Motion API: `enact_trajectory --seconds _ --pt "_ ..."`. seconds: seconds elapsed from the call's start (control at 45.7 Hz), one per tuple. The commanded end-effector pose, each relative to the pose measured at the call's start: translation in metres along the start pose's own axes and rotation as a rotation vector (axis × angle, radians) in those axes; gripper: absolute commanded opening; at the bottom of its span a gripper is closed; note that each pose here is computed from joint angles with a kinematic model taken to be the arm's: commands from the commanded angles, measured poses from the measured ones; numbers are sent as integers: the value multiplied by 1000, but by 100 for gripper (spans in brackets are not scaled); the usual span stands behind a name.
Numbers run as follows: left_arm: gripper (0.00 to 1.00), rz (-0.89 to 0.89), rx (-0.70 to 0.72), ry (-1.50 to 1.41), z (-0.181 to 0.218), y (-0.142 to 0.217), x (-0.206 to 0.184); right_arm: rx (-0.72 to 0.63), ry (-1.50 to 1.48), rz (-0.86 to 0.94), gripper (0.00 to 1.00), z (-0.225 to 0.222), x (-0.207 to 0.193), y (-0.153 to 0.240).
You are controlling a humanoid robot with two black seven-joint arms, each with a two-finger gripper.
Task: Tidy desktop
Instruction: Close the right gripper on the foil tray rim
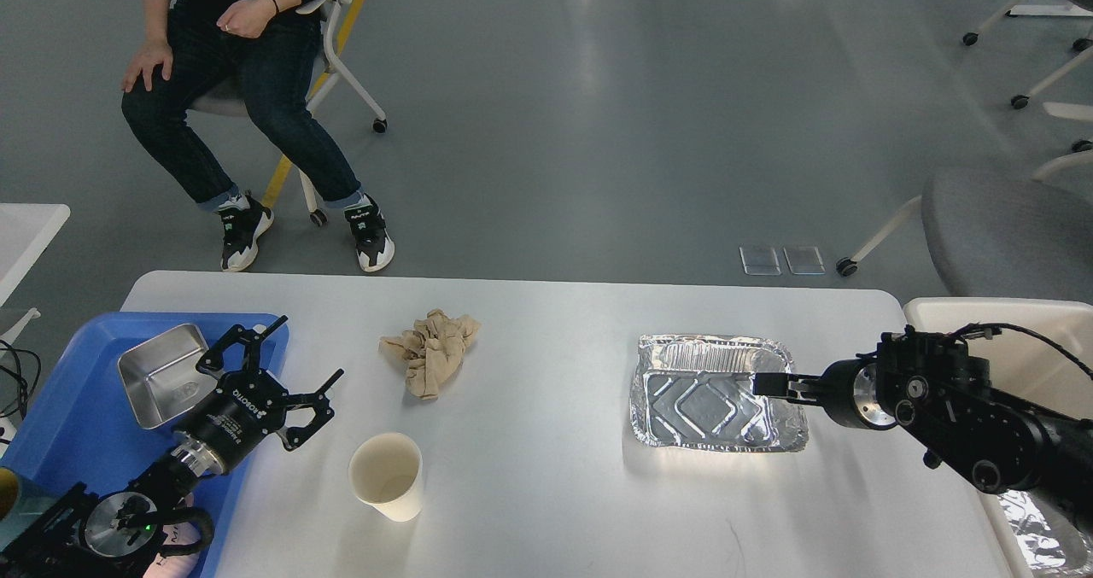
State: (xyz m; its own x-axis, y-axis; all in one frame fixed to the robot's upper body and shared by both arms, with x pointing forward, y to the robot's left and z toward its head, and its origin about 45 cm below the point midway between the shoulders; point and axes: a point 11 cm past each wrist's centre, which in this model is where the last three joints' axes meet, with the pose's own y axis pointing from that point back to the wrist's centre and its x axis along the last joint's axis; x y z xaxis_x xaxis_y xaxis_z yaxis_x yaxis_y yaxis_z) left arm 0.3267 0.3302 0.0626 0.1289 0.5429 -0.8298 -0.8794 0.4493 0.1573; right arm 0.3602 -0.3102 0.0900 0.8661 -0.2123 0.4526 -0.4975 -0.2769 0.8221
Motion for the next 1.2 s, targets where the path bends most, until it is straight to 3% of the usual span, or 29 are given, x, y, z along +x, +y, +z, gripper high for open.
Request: enact_trajectory --seconds 0.0,0.701,1.051,1.183 --pt "97 -1 1 0 0 0 0 -1 -1 1 100 0 1 0" --pt "97 10 8 7 -6 7 5 -38 -26 36 98 14 0 -5" --pt "97 10 6 6 -5 8 5 -41 0 5 77 12 -9 -8" --pt "97 12 5 3 -4 8 5 -33 1 1 60 8 -11 -11"
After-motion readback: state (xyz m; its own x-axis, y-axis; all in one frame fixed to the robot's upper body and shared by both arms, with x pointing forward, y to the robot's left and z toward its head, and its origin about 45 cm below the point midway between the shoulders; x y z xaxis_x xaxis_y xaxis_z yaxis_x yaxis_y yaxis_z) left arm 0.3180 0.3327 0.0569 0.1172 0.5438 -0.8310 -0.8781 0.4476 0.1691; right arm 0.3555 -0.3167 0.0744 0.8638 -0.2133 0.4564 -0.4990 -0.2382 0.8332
